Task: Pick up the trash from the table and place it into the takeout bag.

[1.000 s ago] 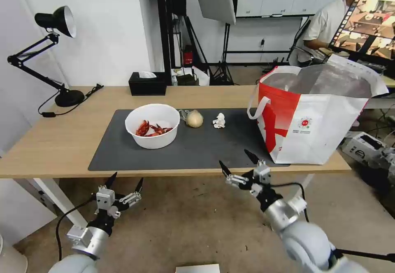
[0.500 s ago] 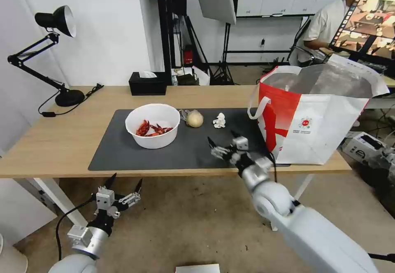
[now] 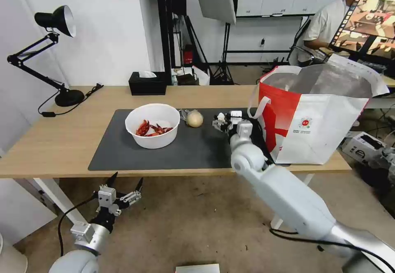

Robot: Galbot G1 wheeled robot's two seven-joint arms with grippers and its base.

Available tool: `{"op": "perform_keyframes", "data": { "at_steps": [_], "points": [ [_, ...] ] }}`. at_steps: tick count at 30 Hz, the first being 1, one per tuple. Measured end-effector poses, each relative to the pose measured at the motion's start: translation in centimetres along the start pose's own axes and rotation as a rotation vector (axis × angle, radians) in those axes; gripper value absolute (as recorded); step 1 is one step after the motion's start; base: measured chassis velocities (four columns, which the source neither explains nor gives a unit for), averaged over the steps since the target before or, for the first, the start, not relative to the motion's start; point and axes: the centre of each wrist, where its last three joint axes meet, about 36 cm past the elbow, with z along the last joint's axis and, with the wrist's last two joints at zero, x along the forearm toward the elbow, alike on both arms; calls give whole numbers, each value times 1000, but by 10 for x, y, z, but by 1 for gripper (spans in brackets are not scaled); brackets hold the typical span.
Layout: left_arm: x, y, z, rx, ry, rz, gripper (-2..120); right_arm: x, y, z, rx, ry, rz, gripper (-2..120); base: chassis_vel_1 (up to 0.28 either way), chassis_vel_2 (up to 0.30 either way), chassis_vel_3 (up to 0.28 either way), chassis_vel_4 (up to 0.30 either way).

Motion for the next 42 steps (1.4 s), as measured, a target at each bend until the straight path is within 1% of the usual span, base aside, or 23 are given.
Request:
{"op": "perform_keyframes", "data": {
  "at_steps": [7,13,18,26,42],
  "points": [
    [2,-4,1,10,3,2,100,-20,14,-6,-4,60,74,100,0,0,0,0],
    [1,0,0,-1,0,2,100,-30,24,-8,3,94,78,100,0,0,0,0],
    [3,0,0,3,1,-4,100,-35,34,-8,35,122,88,100,0,0,0,0],
    [3,-2,-1,9,-4,-6,100,-47,37,-12,33,159,112,100,0,0,0,0],
    [2,-4,1,19,-5,-7,100,-58,35,-2,39,211,101,100,0,0,0,0]
  ]
}}
